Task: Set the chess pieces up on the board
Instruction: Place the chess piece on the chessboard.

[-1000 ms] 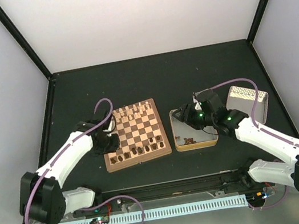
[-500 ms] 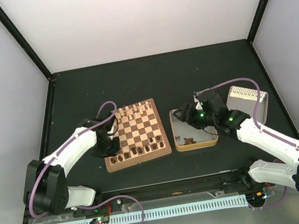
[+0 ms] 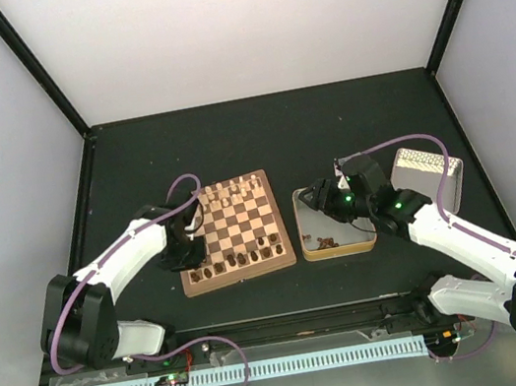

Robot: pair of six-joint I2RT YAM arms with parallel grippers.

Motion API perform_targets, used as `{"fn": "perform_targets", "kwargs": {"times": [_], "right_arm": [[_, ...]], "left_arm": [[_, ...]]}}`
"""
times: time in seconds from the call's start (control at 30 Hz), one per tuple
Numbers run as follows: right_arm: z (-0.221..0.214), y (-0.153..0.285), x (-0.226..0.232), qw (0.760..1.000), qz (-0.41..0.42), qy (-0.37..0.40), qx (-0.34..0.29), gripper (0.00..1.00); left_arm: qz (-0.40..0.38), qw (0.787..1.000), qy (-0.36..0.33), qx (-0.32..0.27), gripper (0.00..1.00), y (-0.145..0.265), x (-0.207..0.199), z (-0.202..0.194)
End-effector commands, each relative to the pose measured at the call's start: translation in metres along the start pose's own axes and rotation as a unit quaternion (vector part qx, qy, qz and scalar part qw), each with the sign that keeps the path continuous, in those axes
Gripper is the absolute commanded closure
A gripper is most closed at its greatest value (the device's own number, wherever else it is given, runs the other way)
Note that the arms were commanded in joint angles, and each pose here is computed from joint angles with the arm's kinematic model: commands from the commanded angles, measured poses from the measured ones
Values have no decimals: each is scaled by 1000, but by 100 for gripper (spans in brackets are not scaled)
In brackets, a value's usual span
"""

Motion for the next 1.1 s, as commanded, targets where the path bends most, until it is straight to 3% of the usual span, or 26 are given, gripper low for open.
{"fn": "perform_targets", "kwargs": {"times": [0.0,0.2,0.4,0.67,0.83,1.07], "right_arm": [[2,0,4,1000,8,13,-4,39],[2,0,3,1000,9,11,-3,39],[1,1,1,1000,8,10,-6,39],[1,3,-1,1000,7,10,-9,39],[1,4,-2,1000,8,11,-10,39],[1,5,-6,1000,3,13,-15,38]], "left_arm": [[6,1000,11,-8,80,2,4,5],[9,1000,14,-10,75,3,5,6],[11,1000,16,-15,90,5,6,6],[16,999,19,-24,91,8,8,8],[14,999,18,-27,90,8,7,9],[13,1000,17,-23,77,7,7,9]]}}
Point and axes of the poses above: each gripper's point midway between its finger pads, its own y axis back along the fingers, its own x axis along the line the jaws close on, z = x × y, the point moved 1 cm from there along y, back along the fingers, and after that the axes turned 8 degrees about -y, right-handed, at the moved point
